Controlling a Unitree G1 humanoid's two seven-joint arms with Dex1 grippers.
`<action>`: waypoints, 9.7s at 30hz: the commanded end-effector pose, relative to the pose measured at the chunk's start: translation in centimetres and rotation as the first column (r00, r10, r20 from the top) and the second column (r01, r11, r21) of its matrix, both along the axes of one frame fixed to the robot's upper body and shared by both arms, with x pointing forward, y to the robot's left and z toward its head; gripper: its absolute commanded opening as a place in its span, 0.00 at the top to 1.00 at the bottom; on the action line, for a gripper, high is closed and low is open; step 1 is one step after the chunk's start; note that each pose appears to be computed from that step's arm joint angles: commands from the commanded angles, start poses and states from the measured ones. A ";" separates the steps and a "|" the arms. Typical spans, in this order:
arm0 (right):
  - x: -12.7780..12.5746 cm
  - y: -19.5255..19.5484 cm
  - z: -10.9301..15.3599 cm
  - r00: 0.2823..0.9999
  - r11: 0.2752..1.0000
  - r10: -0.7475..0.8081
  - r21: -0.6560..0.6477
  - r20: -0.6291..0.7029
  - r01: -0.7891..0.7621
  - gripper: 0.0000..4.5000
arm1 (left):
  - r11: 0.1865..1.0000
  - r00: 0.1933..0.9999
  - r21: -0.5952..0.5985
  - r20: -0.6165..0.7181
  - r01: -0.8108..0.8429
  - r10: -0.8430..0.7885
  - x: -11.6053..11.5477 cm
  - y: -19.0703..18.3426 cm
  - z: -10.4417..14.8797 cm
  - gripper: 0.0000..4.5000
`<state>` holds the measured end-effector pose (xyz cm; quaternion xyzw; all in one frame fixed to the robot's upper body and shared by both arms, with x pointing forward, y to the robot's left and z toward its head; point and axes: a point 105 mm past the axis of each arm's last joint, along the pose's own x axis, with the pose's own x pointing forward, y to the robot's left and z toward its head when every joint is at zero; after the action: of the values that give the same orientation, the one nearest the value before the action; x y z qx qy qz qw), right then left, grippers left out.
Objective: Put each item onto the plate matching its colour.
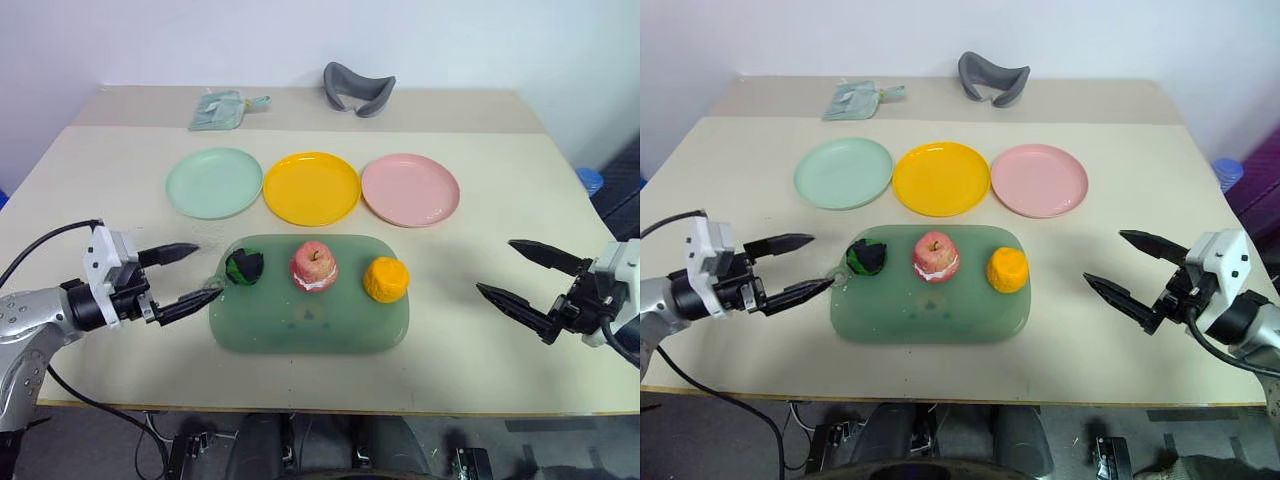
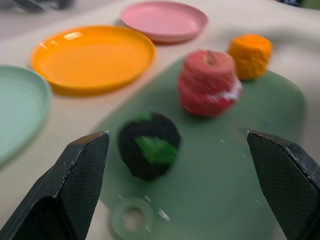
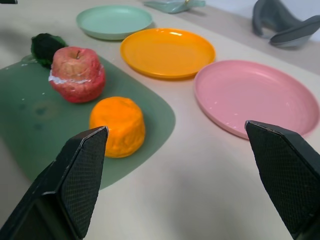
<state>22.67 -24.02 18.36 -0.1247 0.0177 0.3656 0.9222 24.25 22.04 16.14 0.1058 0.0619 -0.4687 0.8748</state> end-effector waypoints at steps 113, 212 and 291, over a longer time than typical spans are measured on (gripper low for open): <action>7.1 13.9 1.8 0.903 0.917 0.388 0.022 0.185 -0.399 0.00 | 0.966 0.947 -0.218 0.256 -0.140 0.196 9.7 -6.0 3.7 0.01; 6.5 19.4 -4.2 0.808 0.817 0.569 -0.008 -0.152 -0.577 0.01 | 0.981 0.971 -0.039 0.151 0.191 -0.183 0.8 -3.6 0.8 0.00; 9.3 21.6 -4.3 0.826 0.841 0.532 0.003 -0.185 -0.541 0.01 | 0.997 0.992 -0.073 0.124 0.022 -0.013 1.1 -3.2 0.4 0.00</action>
<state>31.92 -2.93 13.64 -0.1069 0.0856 0.6152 0.7764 25.55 19.00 15.39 0.0925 0.0095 -0.4707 0.8774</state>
